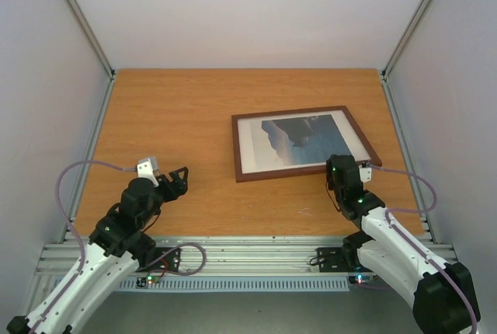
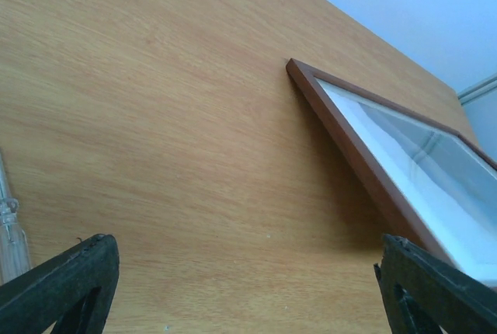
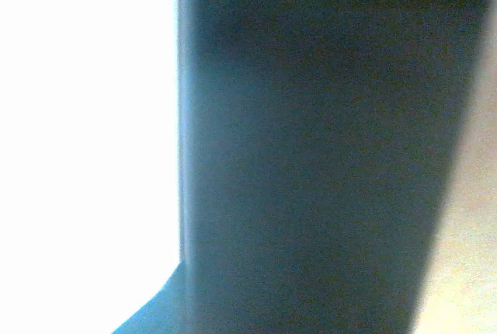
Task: Take the photo out of the frame
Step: Turn over the photo frame at the center of the board.
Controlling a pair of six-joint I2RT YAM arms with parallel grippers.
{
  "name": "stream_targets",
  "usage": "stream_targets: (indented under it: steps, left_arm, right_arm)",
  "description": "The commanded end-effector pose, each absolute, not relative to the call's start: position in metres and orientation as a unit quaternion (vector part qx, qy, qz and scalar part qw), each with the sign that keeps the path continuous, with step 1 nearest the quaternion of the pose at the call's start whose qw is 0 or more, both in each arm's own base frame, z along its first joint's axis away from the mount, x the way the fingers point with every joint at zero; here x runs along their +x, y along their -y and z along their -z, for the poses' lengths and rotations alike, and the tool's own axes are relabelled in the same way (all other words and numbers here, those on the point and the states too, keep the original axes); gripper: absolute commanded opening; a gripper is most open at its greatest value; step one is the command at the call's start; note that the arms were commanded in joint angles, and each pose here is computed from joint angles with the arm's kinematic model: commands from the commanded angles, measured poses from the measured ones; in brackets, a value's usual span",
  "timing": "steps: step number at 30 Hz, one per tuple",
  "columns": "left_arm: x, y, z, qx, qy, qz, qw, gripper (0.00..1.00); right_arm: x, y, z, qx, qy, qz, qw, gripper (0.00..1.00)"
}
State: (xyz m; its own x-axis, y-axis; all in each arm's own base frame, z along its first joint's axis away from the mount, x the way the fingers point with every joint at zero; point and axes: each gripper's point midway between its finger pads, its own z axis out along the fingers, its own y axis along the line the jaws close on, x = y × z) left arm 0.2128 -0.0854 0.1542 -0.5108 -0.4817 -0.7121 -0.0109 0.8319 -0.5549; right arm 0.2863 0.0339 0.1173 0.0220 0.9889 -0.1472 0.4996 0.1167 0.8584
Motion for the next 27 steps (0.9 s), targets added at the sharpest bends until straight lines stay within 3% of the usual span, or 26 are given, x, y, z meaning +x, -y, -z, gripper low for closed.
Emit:
stream_targets:
  steps: [1, 12, 19, 22, 27]
  left_arm:
    - [0.219, 0.095, -0.164, -0.148, -0.824, 0.275, 0.472, 0.91]
    - [0.221, 0.115, -0.151, -0.136, -0.850, 0.291, 0.417, 0.91]
    - [0.224, 0.131, -0.144, -0.127, -0.867, 0.304, 0.375, 0.91]
    - [0.226, 0.142, -0.142, -0.119, -0.874, 0.313, 0.353, 0.92]
    - [0.233, 0.155, -0.134, -0.107, -0.892, 0.299, 0.321, 0.93]
  right_arm:
    - [0.236, 0.010, -0.054, 0.576, -0.715, -0.102, 0.382, 0.27]
    - [0.229, 0.006, -0.053, 0.554, -0.751, -0.080, 0.352, 0.62]
    - [0.218, 0.004, -0.065, 0.529, -0.785, -0.049, 0.318, 0.91]
    - [0.209, 0.006, -0.071, 0.516, -0.800, -0.034, 0.304, 0.98]
    - [0.206, 0.013, -0.099, 0.458, -0.829, -0.002, 0.322, 0.98]
